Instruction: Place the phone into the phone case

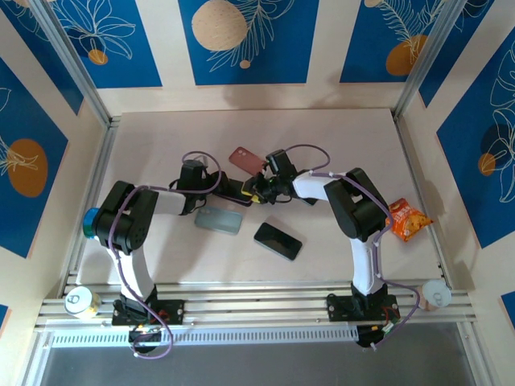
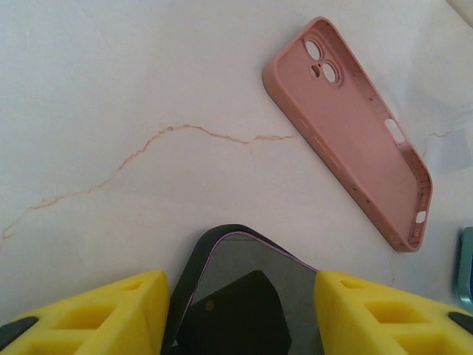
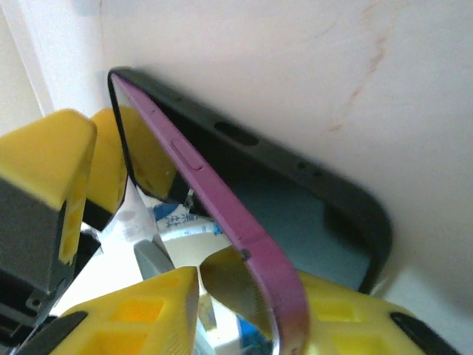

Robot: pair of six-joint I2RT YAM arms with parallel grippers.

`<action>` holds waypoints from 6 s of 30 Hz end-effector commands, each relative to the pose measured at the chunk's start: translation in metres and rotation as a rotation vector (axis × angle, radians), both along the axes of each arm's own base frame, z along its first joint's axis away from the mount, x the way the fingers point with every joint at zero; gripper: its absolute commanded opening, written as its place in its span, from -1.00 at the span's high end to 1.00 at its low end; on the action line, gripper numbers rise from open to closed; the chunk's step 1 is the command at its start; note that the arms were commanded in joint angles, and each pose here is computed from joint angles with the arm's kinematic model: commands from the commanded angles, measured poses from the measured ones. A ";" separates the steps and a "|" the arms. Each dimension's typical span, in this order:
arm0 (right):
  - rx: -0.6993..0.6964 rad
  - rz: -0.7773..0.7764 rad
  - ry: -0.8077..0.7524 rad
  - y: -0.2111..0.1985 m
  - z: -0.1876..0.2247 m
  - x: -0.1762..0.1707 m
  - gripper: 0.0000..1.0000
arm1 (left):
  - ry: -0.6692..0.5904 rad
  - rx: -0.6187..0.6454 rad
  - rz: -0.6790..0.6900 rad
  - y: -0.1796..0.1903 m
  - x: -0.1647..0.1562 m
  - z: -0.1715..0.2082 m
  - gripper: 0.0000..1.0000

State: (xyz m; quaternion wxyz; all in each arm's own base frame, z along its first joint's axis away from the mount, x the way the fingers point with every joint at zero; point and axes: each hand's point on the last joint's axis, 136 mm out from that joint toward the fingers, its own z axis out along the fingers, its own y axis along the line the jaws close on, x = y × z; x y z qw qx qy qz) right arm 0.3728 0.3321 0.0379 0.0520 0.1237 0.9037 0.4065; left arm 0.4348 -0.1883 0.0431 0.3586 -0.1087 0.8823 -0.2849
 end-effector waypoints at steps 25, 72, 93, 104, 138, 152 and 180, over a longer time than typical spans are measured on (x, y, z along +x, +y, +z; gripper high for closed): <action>-0.224 0.062 0.237 -0.024 0.003 -0.020 -0.32 | -0.016 -0.025 -0.069 -0.020 -0.002 0.024 -0.08; -0.151 0.031 0.186 -0.019 0.014 -0.005 -0.26 | 0.060 -0.014 -0.086 -0.025 -0.026 0.001 -0.08; -0.189 0.043 0.079 -0.060 0.022 -0.004 -0.30 | 0.054 0.025 -0.075 -0.016 -0.028 0.015 -0.08; -0.154 0.097 -0.044 -0.065 0.029 -0.013 1.00 | 0.052 0.057 -0.078 -0.015 -0.021 0.018 -0.09; -0.362 0.201 0.036 -0.041 -0.033 -0.035 1.00 | 0.146 0.126 -0.119 -0.016 -0.029 -0.013 -0.08; -0.484 0.198 0.006 -0.040 -0.047 -0.038 1.00 | 0.183 0.123 -0.138 -0.022 -0.044 -0.025 -0.08; -0.321 0.172 -0.156 -0.030 0.029 -0.016 1.00 | 0.177 0.154 -0.114 -0.017 -0.041 -0.009 -0.07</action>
